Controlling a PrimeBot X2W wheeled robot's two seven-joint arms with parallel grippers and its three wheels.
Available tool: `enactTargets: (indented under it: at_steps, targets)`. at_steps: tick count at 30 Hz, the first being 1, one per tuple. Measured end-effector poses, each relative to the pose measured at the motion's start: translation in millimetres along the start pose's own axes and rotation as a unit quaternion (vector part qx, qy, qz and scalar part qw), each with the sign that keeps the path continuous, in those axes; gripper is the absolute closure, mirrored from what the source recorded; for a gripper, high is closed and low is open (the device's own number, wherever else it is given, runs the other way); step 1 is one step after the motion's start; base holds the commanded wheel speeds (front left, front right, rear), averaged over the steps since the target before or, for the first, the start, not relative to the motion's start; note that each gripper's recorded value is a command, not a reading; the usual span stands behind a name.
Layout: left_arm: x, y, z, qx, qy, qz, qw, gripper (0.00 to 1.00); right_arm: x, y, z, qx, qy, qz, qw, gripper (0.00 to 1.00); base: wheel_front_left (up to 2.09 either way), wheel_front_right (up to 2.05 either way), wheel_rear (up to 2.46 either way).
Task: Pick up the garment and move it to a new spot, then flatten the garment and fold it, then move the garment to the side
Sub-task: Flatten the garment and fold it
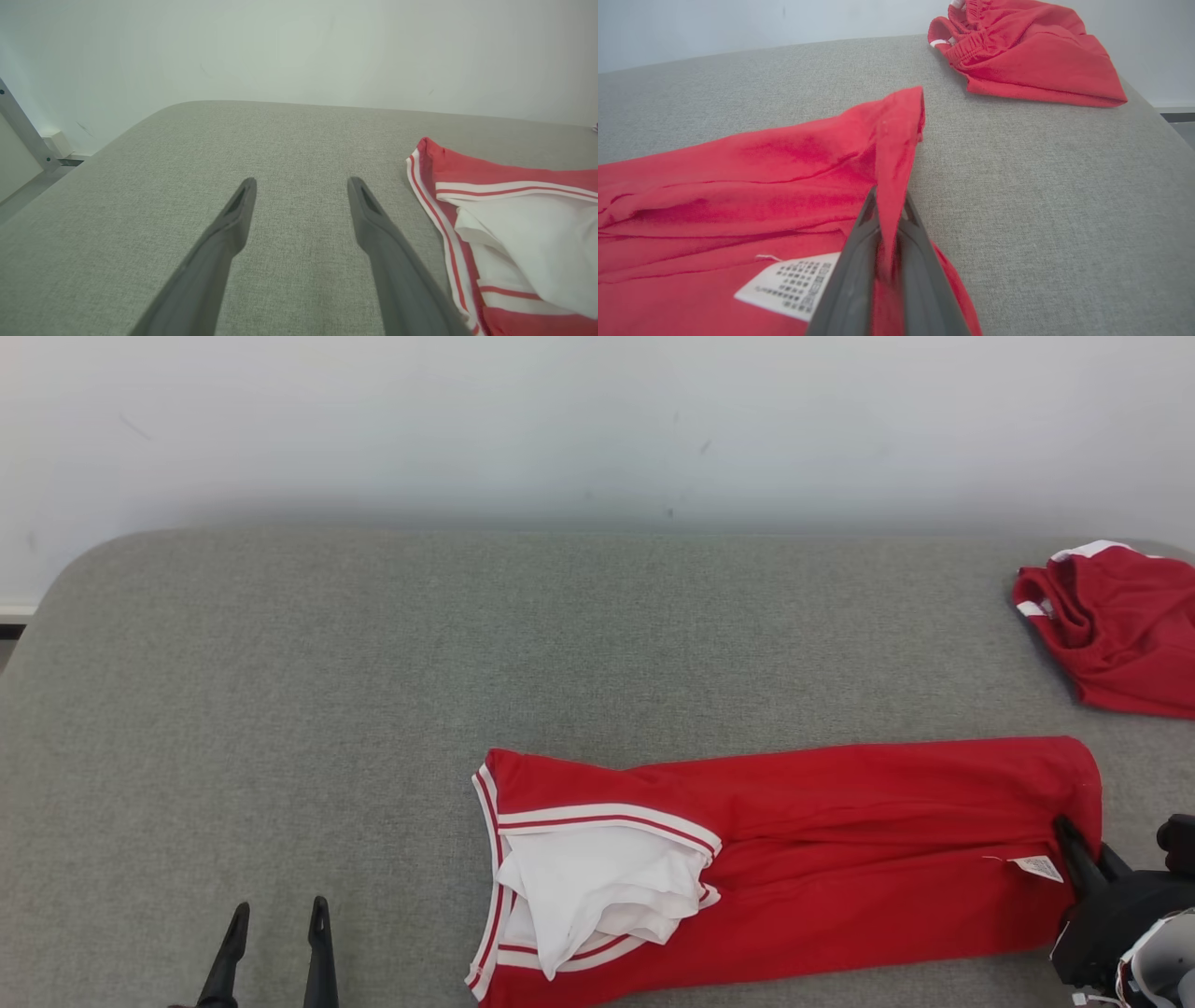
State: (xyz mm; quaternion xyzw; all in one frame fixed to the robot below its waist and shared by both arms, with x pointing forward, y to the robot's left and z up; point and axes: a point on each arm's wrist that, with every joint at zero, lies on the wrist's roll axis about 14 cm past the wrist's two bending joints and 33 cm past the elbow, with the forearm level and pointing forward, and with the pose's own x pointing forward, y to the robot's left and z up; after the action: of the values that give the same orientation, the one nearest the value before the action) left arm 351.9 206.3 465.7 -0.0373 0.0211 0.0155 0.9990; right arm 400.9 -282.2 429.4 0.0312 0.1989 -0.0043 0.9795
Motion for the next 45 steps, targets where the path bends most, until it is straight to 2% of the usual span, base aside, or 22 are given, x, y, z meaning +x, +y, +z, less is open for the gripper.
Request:
enactTargets:
  at_steps: [4, 9, 16, 22, 23, 30, 36, 40, 45]
  targets:
    - [-0.2, -0.6, -3.6, -0.001, 0.006, -0.001, 1.000, 0.00, -6.2, -0.1, 9.4, -0.015, -0.012, 0.003, 1.000, 1.00, 0.00, 0.00, 0.00]
    - [1.2, -1.3, -5.3, -0.002, 0.008, -0.002, 1.000, 0.00, -12.8, 31.4, 30.5, -0.005, -0.049, 0.039, 0.998, 1.00, 0.00, 0.00, 0.00]
    - [1.1, -4.3, -7.7, -0.004, 0.012, -0.009, 1.000, 0.00, -28.1, 110.6, 55.0, 0.018, -0.081, 0.138, 0.987, 1.00, 0.00, 0.00, 0.00]
    - [-0.7, -4.2, -11.1, -0.005, 0.017, -0.008, 1.000, 0.00, -40.7, 188.1, 63.7, 0.032, -0.085, 0.232, 0.968, 1.00, 0.00, 0.00, 0.00]
    - [-1.9, -1.8, -11.3, -0.005, 0.018, -0.004, 1.000, 0.00, -43.0, 213.7, 64.4, 0.043, -0.083, 0.261, 0.961, 1.00, 0.00, 0.00, 0.00]
    - [-9.2, 5.5, -14.7, -0.008, 0.024, 0.009, 1.000, 0.00, -42.0, 278.1, 56.9, 0.052, -0.068, 0.324, 0.942, 1.00, 0.00, 0.00, 0.00]
    - [-14.3, 11.4, -17.7, -0.012, 0.028, 0.020, 0.999, 0.00, -32.1, 308.3, 40.0, 0.031, -0.044, 0.350, 0.935, 1.00, 0.00, 0.00, 0.00]
    - [-16.5, 14.4, -19.4, -0.014, 0.031, 0.026, 0.999, 0.00, -22.9, 318.9, 23.1, 0.008, -0.027, 0.356, 0.934, 1.00, 0.00, 0.00, 0.00]
    - [-18.2, 18.3, -18.7, -0.021, 0.030, 0.036, 0.999, 0.00, -17.5, 331.6, 9.9, 0.005, -0.021, 0.370, 0.929, 1.00, 0.00, 0.00, 0.00]
